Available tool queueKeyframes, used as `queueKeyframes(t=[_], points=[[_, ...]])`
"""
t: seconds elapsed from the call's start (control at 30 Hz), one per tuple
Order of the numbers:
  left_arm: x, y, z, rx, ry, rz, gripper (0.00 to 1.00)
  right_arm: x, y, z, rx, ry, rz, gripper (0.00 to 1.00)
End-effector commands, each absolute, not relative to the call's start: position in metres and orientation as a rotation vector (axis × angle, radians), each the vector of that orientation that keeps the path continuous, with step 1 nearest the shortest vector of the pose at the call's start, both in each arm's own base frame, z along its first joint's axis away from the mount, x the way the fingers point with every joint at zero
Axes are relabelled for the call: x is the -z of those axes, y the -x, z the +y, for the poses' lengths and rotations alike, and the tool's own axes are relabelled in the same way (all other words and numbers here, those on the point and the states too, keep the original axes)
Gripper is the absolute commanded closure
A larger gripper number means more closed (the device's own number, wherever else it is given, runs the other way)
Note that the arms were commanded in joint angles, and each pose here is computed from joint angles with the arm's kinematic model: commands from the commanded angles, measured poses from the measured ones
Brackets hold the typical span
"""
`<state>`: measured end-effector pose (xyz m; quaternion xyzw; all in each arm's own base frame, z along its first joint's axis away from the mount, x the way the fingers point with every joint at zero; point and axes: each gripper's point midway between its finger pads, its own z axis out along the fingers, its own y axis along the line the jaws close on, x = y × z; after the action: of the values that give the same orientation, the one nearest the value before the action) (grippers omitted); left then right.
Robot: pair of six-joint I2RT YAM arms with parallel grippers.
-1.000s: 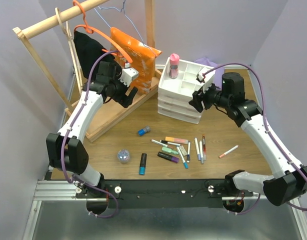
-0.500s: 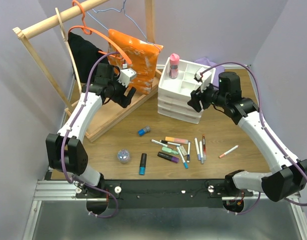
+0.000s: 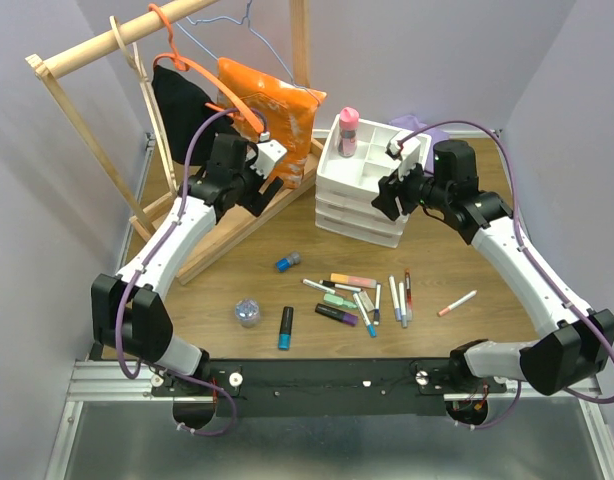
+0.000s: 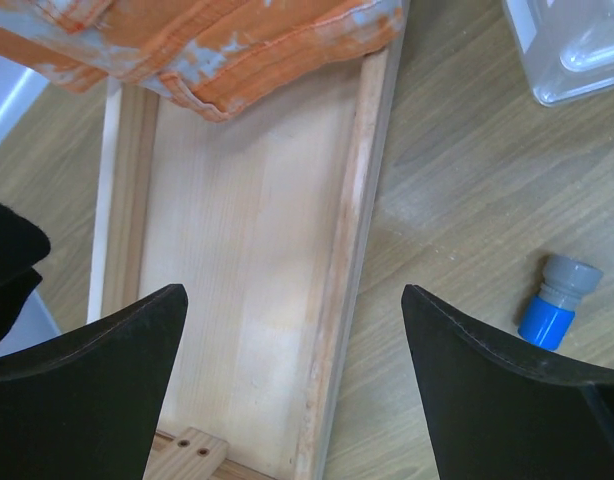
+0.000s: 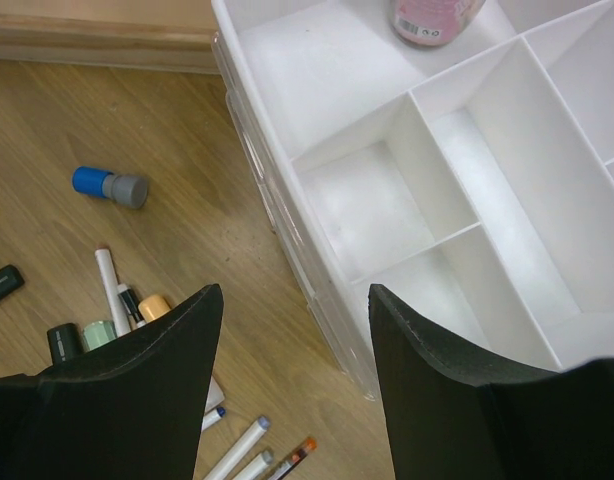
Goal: Sort the stationery into containers
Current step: Pick up the stationery from the center of the board.
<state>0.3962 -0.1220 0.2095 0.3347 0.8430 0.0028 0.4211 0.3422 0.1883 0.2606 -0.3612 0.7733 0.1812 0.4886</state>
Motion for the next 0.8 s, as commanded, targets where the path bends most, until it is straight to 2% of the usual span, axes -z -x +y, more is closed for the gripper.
queueKeyframes(t=[0.0,0.77], points=[[-0.23,-0.406,-0.12,-0.108,-0.769,2.051,0.03,-0.277,-0.345,0.193,-0.455,0.861,1.833,0.32],[-0.288,-0.418,-0.15,-0.12,-0.735,1.919,0.02,-0.274,-0.345,0.194,-0.464,0.852,1.83,0.32]])
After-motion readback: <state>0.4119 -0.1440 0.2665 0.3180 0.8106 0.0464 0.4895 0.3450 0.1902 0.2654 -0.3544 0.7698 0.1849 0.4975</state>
